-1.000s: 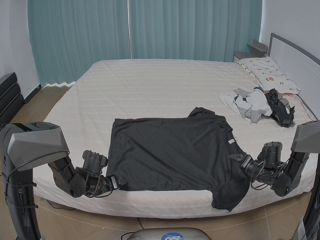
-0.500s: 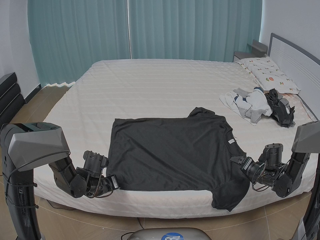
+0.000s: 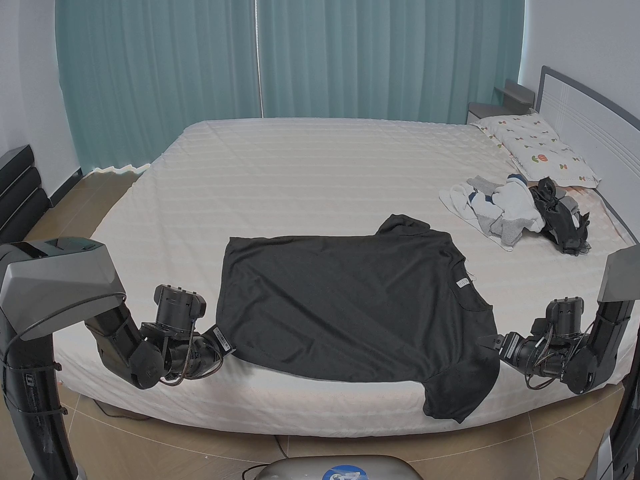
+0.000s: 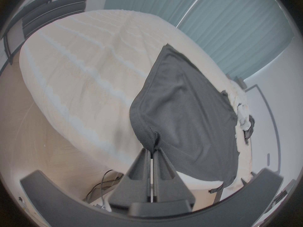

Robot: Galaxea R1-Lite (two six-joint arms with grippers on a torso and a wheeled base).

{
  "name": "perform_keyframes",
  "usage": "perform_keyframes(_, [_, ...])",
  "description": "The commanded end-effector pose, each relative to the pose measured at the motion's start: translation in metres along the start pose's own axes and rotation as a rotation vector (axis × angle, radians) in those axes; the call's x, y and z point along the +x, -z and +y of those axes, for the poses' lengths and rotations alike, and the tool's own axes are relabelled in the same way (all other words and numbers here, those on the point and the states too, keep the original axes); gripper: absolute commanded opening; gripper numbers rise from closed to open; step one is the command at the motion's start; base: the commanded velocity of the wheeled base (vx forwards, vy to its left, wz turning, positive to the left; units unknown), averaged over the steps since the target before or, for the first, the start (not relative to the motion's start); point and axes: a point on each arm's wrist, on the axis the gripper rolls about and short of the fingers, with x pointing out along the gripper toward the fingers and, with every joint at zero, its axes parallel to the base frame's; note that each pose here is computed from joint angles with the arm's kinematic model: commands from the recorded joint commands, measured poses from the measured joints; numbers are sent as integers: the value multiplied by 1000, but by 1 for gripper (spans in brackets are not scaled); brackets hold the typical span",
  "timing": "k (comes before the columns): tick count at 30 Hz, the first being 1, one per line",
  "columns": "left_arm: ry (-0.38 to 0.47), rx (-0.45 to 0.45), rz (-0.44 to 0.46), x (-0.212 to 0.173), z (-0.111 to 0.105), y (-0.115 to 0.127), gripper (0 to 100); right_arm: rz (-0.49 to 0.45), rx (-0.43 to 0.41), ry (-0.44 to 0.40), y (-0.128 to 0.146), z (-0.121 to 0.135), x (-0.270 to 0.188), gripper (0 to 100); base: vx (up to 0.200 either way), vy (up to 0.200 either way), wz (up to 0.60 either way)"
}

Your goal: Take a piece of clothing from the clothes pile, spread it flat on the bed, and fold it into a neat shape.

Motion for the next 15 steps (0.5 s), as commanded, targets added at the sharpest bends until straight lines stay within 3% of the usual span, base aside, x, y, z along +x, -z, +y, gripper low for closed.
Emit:
perform_keyframes(1, [41, -49, 1, -5, -1, -7, 0, 46, 6, 31, 3, -17, 3, 100, 0, 0, 0])
perform_keyframes(15, [69, -126, 25, -11, 6, -15, 0, 59, 5, 57, -13, -34, 30, 100, 0, 0, 0])
